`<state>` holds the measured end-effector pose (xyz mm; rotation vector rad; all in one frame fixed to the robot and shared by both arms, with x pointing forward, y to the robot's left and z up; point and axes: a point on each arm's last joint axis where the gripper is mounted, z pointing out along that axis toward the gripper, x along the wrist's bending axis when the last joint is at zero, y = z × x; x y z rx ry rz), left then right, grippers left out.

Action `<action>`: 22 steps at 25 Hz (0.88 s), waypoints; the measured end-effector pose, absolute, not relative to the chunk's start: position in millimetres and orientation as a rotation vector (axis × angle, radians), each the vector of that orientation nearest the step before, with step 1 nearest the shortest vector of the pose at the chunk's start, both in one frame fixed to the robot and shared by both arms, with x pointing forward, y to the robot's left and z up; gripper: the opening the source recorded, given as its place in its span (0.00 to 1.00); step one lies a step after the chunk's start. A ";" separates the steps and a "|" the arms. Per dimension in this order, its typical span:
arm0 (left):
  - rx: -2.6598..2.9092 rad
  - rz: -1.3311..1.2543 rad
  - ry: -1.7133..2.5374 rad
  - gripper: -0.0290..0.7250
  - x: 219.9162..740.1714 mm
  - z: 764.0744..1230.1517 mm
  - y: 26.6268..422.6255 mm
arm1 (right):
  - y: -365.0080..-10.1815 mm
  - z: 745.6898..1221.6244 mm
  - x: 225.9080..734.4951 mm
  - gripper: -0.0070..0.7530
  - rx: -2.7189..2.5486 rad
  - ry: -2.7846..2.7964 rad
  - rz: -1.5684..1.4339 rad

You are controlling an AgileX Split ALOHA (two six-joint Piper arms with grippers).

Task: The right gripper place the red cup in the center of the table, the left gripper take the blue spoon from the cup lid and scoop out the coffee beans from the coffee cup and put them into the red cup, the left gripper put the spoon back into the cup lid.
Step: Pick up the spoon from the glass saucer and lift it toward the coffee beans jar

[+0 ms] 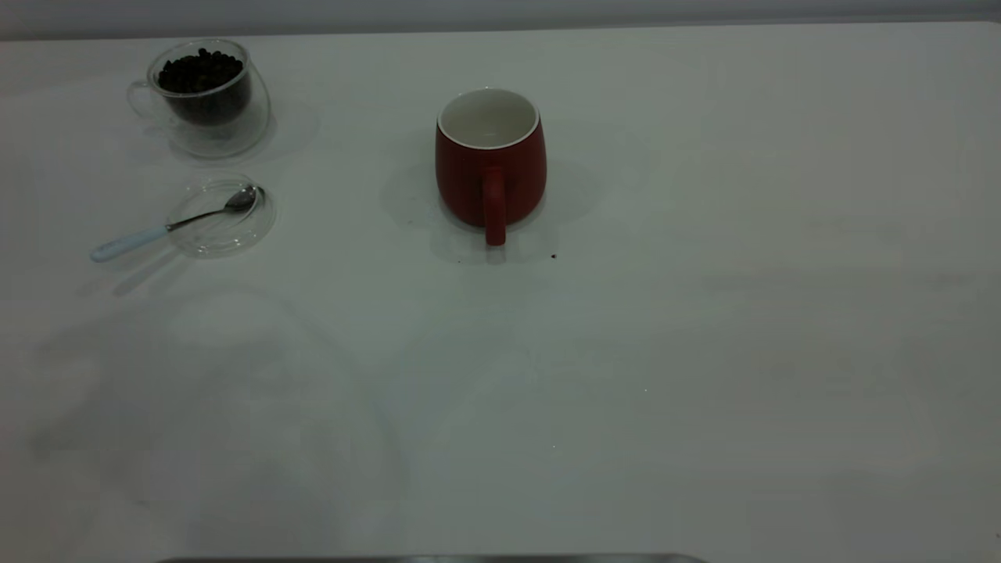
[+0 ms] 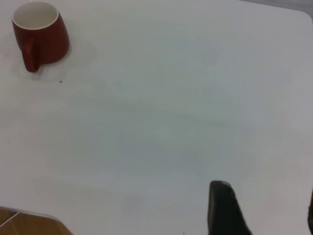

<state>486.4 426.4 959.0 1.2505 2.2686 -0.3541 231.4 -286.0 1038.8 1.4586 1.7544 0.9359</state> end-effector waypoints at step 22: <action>1.249 -0.212 2.275 0.45 471.5 842.1 431.8 | -286.0 1038.8 231.4 0.59 1.459 1.754 0.936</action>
